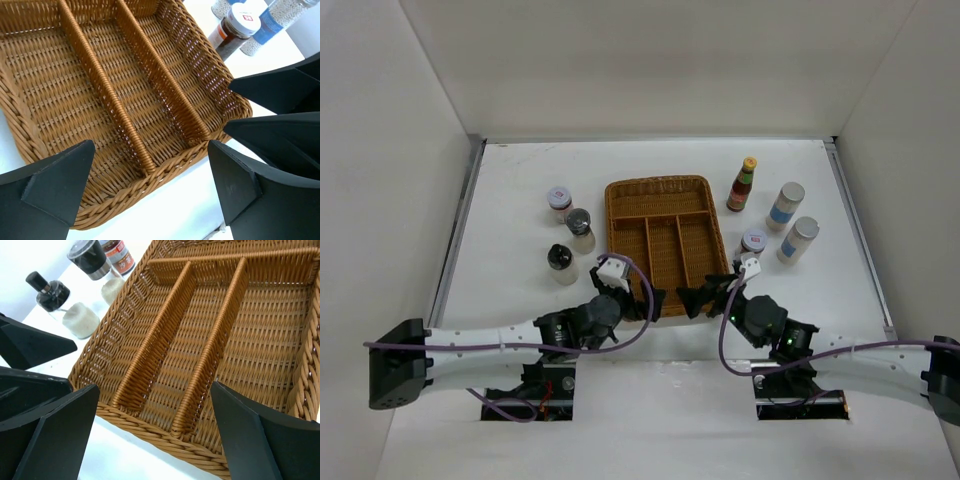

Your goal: Organize the condiment bottles

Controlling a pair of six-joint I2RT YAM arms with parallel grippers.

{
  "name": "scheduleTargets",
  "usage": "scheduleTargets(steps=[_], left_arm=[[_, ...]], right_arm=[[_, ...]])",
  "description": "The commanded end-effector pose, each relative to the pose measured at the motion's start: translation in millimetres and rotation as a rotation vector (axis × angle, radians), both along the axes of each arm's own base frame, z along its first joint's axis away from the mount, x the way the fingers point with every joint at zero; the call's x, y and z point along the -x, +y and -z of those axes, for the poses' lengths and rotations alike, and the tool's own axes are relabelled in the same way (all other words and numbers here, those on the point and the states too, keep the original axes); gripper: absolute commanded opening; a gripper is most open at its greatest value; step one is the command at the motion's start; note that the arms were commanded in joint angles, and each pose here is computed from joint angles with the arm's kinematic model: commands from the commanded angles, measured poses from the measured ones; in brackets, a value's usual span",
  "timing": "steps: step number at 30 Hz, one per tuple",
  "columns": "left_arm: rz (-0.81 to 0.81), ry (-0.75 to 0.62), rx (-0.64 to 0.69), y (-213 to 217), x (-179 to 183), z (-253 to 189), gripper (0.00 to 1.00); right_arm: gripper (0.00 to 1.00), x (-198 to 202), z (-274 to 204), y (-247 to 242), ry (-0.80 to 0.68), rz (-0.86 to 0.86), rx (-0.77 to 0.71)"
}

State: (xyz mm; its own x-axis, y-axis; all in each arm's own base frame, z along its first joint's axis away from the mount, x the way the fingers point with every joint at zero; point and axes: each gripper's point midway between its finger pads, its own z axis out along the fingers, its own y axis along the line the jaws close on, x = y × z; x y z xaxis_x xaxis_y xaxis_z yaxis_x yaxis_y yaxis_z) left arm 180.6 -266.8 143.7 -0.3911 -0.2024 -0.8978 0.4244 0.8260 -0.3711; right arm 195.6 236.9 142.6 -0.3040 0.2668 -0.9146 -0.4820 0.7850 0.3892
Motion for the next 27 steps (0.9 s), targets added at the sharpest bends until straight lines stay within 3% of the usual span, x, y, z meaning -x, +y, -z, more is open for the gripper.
scheduleTargets(steps=[1,11,12,15,16,18,19,22,24,27], left_arm=[[-0.029,-0.039,0.084,4,-11,-33,1.00],[-0.206,-0.201,0.096,31,-68,-115,1.00],[-0.258,-0.219,0.098,40,-77,-124,1.00],[-0.384,-0.247,0.113,64,-109,-151,1.00],[-0.395,-0.251,0.117,68,-118,-160,0.91],[-0.457,-0.250,0.108,82,-137,-172,0.50],[-0.502,-0.237,0.088,93,-146,-174,0.37],[-0.603,-0.180,-0.006,118,-169,-174,0.32],[-0.645,-0.127,-0.039,132,-179,-166,0.40],[-0.695,-0.052,-0.111,155,-194,-140,0.65]], right_arm=[[1.00,-6,-21,0,-0.033,0.031,-0.074],[1.00,-8,-27,3,-0.027,0.033,-0.072],[0.91,-8,-36,6,-0.040,0.027,-0.079],[0.40,-13,-68,12,-0.058,0.029,-0.084],[0.30,-17,-77,15,-0.053,0.035,-0.077],[0.20,-30,-92,16,-0.045,0.066,-0.053],[0.19,-36,-99,18,-0.039,0.074,-0.040],[0.23,-46,-103,27,-0.038,0.061,-0.004],[0.37,-47,-99,33,-0.053,0.054,-0.030],[0.60,-41,-87,38,-0.084,0.020,-0.060]])
